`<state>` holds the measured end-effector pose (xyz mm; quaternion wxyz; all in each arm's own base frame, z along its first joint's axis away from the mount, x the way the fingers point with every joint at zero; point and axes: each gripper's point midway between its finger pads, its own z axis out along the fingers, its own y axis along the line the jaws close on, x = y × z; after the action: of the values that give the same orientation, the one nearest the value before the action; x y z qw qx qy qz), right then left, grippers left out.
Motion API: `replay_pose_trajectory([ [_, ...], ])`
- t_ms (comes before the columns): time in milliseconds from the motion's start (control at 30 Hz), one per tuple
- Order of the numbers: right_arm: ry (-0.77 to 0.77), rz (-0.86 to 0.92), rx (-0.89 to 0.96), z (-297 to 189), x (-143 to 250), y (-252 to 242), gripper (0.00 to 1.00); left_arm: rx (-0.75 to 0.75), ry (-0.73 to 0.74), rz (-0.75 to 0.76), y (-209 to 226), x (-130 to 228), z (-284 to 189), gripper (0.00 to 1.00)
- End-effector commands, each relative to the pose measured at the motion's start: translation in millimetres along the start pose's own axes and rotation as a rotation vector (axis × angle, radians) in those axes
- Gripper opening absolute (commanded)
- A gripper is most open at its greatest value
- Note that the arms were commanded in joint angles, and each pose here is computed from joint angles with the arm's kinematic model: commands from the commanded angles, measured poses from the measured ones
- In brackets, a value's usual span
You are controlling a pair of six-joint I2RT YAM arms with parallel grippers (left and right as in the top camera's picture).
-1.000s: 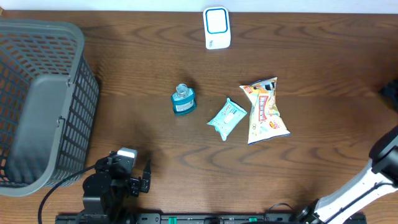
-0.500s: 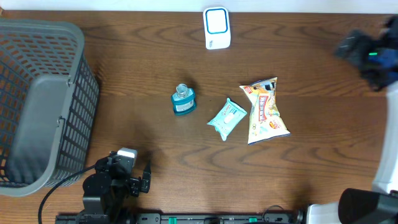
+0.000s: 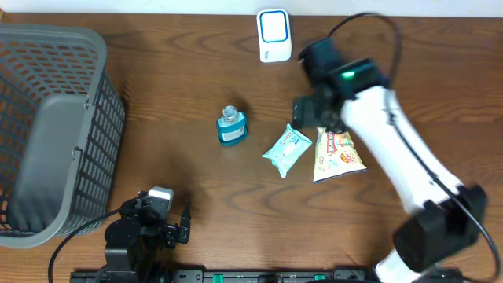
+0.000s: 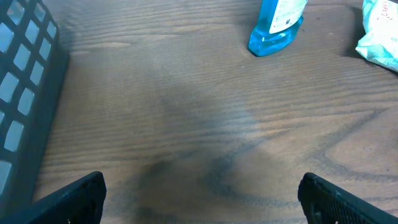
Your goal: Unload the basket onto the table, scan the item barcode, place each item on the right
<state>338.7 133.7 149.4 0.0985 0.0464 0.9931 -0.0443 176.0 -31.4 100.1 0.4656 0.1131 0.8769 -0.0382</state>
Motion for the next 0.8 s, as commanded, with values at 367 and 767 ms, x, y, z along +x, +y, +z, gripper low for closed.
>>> replay_pose_trajectory([
  [367,0.023,0.114,0.493,116,14,-35,0.93,0.014,-0.009,-0.007,-3,-2,-1,0.99],
  [767,0.019,0.056,0.448,138,9,-22,0.2,0.014,-0.009,-0.007,-3,-2,-1,0.99],
])
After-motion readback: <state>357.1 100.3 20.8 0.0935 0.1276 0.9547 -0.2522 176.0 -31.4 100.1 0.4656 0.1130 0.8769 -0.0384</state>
